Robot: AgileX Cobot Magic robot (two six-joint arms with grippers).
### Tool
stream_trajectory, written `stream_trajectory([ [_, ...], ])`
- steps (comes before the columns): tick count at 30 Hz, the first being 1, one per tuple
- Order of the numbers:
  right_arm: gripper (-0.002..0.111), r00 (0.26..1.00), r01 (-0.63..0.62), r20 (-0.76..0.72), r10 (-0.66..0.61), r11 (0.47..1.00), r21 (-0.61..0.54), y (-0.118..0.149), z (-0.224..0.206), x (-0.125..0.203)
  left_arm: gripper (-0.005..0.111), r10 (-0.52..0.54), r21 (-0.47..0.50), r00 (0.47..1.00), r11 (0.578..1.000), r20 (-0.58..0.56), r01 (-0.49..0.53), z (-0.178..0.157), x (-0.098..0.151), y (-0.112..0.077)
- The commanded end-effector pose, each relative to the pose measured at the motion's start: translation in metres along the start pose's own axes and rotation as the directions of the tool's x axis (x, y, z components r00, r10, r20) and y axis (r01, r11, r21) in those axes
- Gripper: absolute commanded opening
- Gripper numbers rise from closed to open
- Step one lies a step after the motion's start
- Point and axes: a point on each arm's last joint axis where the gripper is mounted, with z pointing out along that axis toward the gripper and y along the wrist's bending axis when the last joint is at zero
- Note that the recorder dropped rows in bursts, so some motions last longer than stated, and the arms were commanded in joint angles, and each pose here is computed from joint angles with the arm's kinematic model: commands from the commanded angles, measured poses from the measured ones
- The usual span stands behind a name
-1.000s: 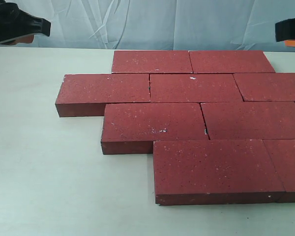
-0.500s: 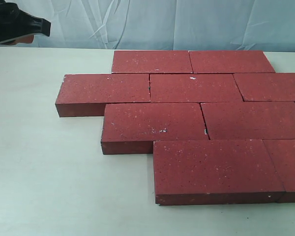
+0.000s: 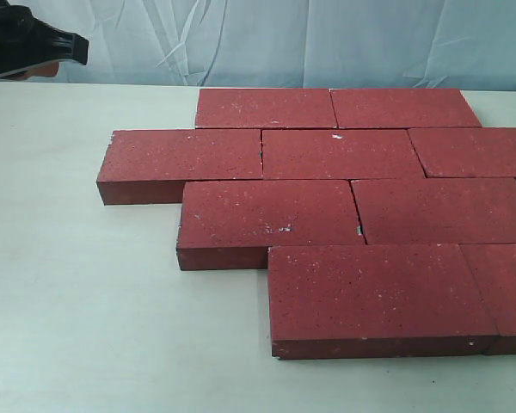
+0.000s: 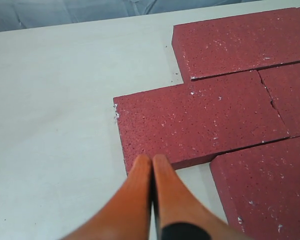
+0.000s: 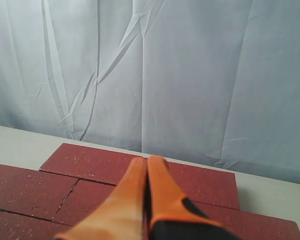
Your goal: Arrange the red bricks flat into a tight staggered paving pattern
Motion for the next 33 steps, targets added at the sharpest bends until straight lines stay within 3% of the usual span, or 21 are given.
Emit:
stream_trajectory([
  [1,-0.001,1.0,-0.002,0.015,0.002,1.0,0.004,0.0,-0.001,0.0,0.0,-0.004,0.0,1.0,1.0,0.015,0.004,-0.003,-0.002,0.0],
  [11,-0.001,1.0,-0.006,0.025,0.006,1.0,0.021,-0.002,-0.006,-0.001,0.0,-0.004,-0.002,1.0,1.0,0.007,0.004,-0.003,-0.001,0.0],
  [23,-0.001,0.99,-0.037,0.138,0.002,0.969,0.246,-0.019,-0.039,-0.007,0.0,-0.004,-0.002,1.0,1.0,0.007,0.004,-0.003,-0.001,0.0],
  [33,-0.001,0.99,-0.037,0.144,0.001,0.967,0.252,-0.019,-0.041,-0.007,0.0,-0.004,-0.002,1.0,1.0,0.007,0.004,-0.003,-0.001,0.0],
])
